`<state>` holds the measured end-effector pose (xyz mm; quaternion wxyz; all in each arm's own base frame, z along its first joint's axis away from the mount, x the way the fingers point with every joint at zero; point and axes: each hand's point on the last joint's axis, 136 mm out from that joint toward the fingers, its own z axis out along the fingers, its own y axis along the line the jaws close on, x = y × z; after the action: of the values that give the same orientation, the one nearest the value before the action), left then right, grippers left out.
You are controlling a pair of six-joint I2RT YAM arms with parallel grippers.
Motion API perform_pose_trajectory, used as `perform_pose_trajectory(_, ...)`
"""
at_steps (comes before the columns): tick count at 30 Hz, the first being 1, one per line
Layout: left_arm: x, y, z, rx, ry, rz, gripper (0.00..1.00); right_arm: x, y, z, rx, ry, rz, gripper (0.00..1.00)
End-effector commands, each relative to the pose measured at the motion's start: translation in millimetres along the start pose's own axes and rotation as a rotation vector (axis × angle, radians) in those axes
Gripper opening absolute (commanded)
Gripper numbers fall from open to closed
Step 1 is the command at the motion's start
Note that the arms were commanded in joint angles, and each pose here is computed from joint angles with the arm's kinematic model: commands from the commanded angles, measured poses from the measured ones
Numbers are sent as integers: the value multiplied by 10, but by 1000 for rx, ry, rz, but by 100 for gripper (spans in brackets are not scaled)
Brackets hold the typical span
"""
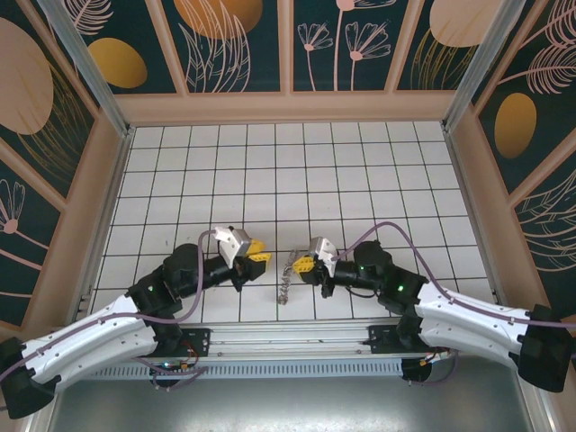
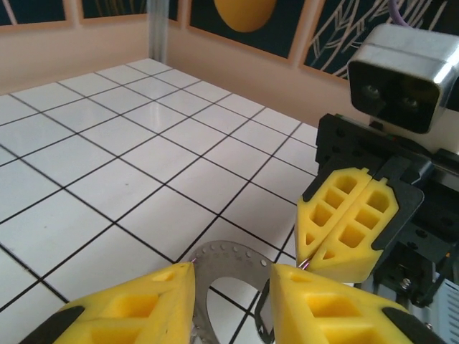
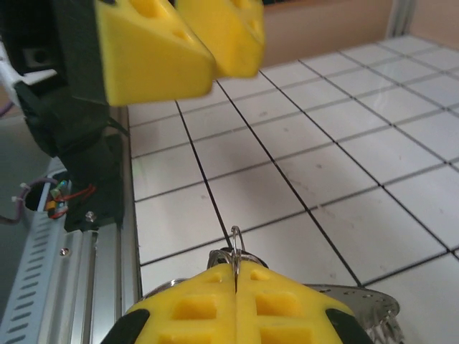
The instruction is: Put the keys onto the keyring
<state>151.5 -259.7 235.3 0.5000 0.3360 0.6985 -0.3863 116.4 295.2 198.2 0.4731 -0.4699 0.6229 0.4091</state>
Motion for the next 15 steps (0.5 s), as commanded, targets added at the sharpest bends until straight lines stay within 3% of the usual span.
perform_pose_trajectory(1,-164,-232,-37,110,7,68,33,-327,181,-84,-79,-125,-120,0)
perform_pose_trajectory(11,-242,-544,-105,285,3,168,32,-536,325,-163,-147,-171,-194,0)
perform_pose_trajectory(15,-210,-596,-107,321,10,180,27,-600,381,-212,-171,-191,-207,0)
